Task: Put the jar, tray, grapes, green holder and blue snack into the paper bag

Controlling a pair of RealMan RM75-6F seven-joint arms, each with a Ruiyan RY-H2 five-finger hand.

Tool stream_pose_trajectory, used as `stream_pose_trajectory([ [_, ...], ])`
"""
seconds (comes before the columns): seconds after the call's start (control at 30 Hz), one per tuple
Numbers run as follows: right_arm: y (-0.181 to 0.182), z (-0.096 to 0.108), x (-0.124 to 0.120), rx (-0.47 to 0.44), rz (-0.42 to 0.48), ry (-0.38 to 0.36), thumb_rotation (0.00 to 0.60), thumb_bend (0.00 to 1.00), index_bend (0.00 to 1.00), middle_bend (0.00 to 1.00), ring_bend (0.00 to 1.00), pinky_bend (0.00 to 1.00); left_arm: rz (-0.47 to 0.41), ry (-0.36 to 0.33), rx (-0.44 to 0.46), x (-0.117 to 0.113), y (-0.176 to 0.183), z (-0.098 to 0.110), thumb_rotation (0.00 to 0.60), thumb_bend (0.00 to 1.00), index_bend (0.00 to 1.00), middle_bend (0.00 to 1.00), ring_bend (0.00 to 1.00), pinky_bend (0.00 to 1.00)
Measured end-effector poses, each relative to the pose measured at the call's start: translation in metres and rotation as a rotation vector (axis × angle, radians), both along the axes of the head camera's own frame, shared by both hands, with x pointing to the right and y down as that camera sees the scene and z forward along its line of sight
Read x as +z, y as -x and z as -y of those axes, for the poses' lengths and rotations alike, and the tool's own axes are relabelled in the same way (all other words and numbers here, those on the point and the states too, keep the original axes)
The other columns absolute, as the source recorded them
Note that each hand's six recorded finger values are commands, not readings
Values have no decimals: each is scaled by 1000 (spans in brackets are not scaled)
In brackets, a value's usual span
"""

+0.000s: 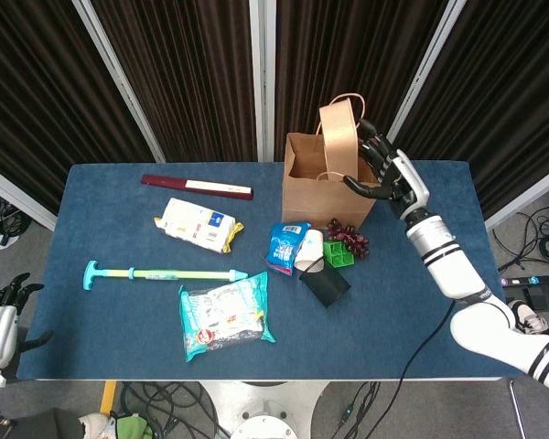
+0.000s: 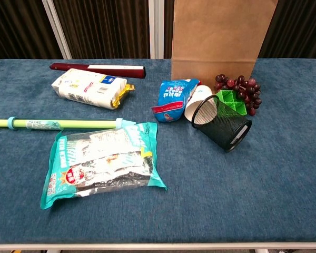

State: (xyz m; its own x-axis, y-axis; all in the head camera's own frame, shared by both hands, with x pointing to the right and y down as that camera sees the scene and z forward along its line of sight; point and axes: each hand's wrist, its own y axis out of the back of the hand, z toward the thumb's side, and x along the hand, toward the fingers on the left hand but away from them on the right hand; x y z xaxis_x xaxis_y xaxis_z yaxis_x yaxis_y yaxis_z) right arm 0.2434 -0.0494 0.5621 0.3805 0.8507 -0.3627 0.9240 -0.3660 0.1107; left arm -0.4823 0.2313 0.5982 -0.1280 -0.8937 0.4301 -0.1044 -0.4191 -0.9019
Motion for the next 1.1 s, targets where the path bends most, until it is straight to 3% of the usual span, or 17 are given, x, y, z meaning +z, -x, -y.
stream_pose_trajectory([
  [0.13, -3, -7, -11, -85, -108, -100, 600, 101, 0, 35, 0, 0, 0, -1, 2, 0, 0, 1, 600, 95, 322, 236, 235, 225],
  [0.23, -6, -15, -9, -144, -178, -108, 600, 71, 0, 0, 0, 0, -4, 2, 8, 1, -2, 1, 600, 95, 321, 236, 235, 225],
  [0.43, -2, -14, 5, -176, -197, -40, 600, 47, 0, 0, 0, 0, -3, -3, 3, -1, -1, 0, 600, 96, 321, 236, 235, 225],
  [0.6, -3, -13, -3, -177, -202, -105, 600, 21, 0, 2, 0, 0, -3, 5, -8, 0, 1, -4, 600, 95, 321, 236, 235, 225],
  [0.7, -4, -18, -16, -194, -220, -195, 600, 25, 0, 67, 0, 18, -4, 4, -8, 1, 1, -4, 600, 95, 321, 236, 235, 225],
  [0.87, -13, -42, -37, -253, -296, -367, 600, 69, 13, 242, 87, 218, -5, 1, -2, 1, 0, -3, 600, 96, 321, 236, 235, 225],
  [1.1, -51, -100, -44, -366, -448, -489, 600, 160, 284, 399, 259, 375, -2, -2, 2, -1, 0, -2, 600, 96, 321, 236, 235, 225],
])
